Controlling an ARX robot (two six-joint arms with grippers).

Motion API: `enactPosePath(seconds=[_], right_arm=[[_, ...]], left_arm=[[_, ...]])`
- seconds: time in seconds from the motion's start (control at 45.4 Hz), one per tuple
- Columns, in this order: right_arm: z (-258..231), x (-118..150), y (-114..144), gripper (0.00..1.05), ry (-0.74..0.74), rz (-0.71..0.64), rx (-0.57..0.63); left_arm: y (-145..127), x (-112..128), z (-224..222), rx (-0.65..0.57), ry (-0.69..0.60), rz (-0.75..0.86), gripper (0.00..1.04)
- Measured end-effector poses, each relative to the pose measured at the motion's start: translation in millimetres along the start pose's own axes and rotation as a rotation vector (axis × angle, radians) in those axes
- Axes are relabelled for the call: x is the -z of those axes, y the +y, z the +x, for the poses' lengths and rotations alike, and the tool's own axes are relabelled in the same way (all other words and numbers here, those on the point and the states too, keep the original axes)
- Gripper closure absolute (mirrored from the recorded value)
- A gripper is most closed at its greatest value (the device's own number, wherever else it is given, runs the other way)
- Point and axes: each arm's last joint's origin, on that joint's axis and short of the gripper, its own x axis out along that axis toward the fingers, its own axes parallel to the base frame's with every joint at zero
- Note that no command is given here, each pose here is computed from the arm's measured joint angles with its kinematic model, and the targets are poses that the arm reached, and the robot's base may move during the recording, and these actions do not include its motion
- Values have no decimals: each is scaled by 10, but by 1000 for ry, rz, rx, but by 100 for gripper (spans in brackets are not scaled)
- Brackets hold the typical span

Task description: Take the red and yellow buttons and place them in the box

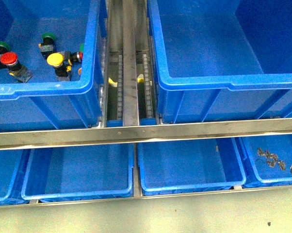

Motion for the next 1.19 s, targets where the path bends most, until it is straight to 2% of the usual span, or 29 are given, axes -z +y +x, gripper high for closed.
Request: enactPosePath(seconds=[1.189], right_arm=[[0,0,0,6,0,0,0]], left_arm=[[0,0,0,0,0,0,8]])
